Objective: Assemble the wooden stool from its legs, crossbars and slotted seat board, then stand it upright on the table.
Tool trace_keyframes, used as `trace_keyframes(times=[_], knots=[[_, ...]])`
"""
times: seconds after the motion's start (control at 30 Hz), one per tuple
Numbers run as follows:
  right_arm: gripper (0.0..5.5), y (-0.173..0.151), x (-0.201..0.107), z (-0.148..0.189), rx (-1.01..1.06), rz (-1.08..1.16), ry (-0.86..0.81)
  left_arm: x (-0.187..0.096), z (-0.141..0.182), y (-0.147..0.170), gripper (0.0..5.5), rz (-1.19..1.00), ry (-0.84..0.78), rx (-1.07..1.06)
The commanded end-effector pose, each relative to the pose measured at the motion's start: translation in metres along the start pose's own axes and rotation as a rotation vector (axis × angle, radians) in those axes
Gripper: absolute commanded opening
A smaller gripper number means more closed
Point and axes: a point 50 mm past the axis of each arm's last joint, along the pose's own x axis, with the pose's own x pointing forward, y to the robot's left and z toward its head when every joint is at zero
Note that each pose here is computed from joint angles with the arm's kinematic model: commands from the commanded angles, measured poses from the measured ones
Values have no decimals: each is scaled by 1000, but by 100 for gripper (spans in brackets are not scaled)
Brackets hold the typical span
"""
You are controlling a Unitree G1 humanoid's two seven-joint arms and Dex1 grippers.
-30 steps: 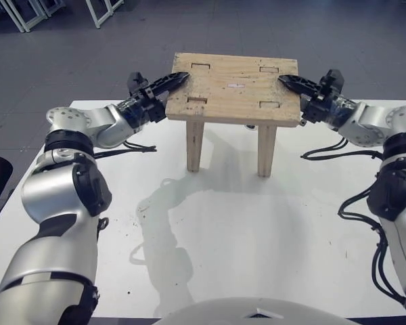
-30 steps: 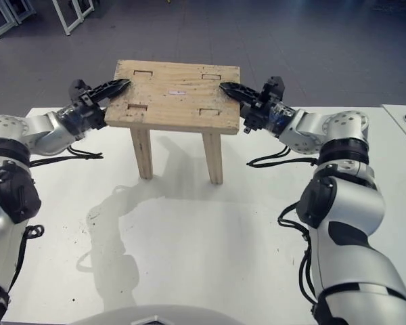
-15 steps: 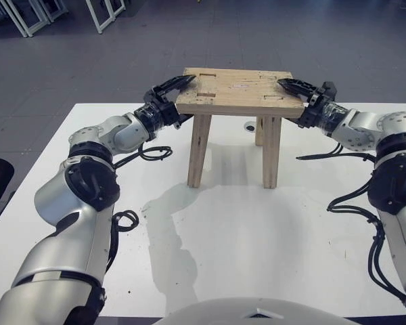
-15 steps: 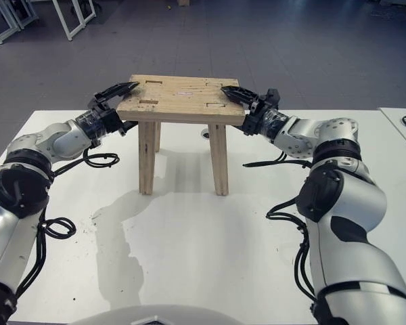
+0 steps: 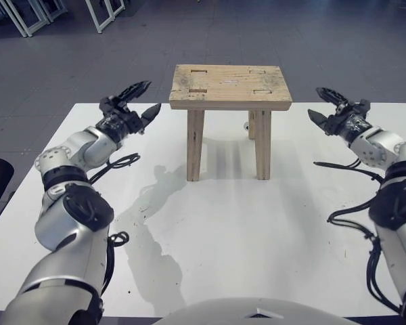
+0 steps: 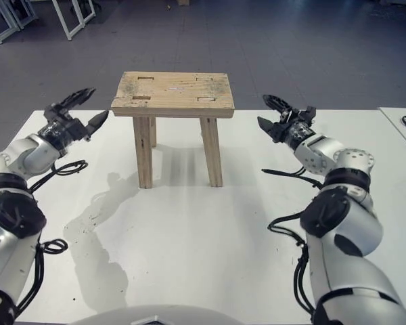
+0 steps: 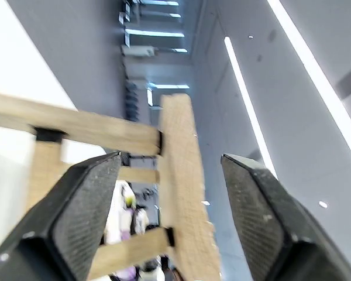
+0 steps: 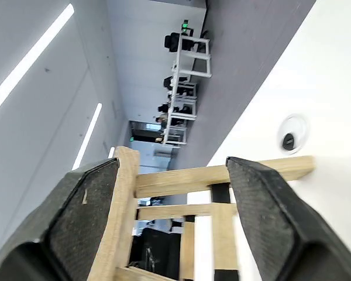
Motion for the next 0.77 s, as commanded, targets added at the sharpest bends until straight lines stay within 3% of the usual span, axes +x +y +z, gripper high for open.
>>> trace_keyframes(times=[0.03, 0.13, 0.23, 0.37, 0.53, 0.77], knots=[[336, -4, -11, -40, -531, -111, -42, -26, -6, 21, 313, 127, -264, 549], [336, 2, -20, -70, -769, -116, -103, -30, -45, 27, 313, 150, -301, 976], [336, 6, -30, -90, -1011, -143, -186, -35, -75, 28, 313, 158, -364, 1167], [336, -10, -43, -118, -1188, -259, -233, -41, -114, 34, 313, 153, -361, 1409], [336, -25, -49, -147, -1263, -308, -190, -46, -140, 40, 313, 141, -370, 1487], [294, -21, -57, -148, -1364, -266, -173, -52, -165, 42, 276, 137, -381, 1531]])
